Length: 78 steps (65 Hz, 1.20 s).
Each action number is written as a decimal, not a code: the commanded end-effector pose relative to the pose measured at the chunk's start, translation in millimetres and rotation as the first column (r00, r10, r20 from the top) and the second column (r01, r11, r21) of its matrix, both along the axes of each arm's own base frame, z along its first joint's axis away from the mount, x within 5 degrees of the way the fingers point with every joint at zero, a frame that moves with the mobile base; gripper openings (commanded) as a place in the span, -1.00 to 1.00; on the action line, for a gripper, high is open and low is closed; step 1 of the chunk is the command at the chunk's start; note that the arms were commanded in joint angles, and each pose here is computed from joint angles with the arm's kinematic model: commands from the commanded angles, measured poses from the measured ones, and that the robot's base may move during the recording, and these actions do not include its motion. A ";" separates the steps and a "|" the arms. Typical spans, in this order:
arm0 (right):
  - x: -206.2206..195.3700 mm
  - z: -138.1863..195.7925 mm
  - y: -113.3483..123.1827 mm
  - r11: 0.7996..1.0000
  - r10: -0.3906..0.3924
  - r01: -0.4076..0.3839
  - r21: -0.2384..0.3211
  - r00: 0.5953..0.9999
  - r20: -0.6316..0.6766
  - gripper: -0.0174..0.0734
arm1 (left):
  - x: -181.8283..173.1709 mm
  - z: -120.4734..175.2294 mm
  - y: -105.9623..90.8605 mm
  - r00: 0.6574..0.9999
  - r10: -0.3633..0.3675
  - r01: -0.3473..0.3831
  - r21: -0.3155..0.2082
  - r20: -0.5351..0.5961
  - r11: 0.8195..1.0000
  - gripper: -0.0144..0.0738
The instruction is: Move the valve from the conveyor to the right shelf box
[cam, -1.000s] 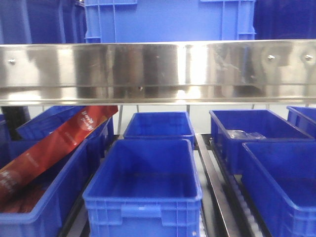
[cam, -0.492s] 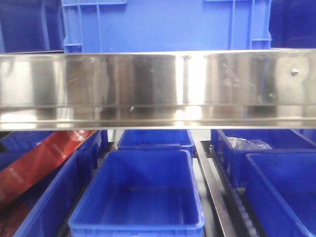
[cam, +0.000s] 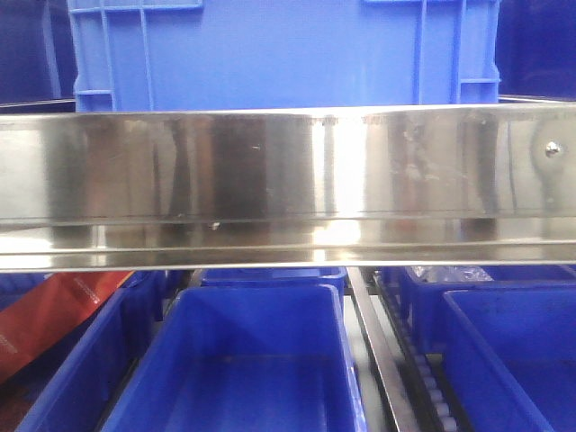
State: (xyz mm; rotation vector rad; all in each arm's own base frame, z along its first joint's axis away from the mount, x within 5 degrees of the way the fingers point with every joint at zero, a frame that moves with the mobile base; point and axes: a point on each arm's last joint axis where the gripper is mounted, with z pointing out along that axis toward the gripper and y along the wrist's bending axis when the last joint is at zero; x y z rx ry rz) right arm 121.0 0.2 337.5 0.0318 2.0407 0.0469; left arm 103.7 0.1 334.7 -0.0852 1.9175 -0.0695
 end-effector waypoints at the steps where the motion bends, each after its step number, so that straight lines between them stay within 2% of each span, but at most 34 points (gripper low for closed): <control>1: 0.4 8.6 -1.6 1.000 -0.011 0.013 -0.013 0.997 0.080 -0.97 | 0.0 7.0 0.4 0.998 0.007 -0.006 -0.006 0.063 1.000 -0.93; 56: 0.4 8.6 -1.6 1.000 -0.011 0.013 -0.013 0.997 0.080 -0.97 | 0.3 8.0 0.5 0.997 0.008 -0.007 -0.006 0.074 1.000 -0.93; 64: 0.8 15.3 -1.7 1.000 -0.011 0.013 -0.014 0.995 0.097 -0.97 | 0.0 18.4 0.1 0.998 0.004 -0.004 -0.006 0.069 1.000 -0.93; 69: 0.2 25.4 -1.4 1.000 -0.008 0.009 -0.014 0.996 0.091 -0.97 | -0.6 33.1 -0.5 0.997 -0.016 0.014 0.031 0.071 0.999 -0.93; 74: 1.5 38.6 -1.0 1.000 -0.005 0.006 -0.011 0.995 0.096 -0.97 | 1.5 49.1 -2.5 0.995 -0.061 0.053 0.096 0.079 0.994 -0.93; 78: 4.9 49.8 -0.8 1.000 -0.004 0.005 -0.005 0.992 0.123 -0.97 | 5.8 61.1 -5.2 0.992 -0.099 0.089 0.117 0.079 0.989 -0.93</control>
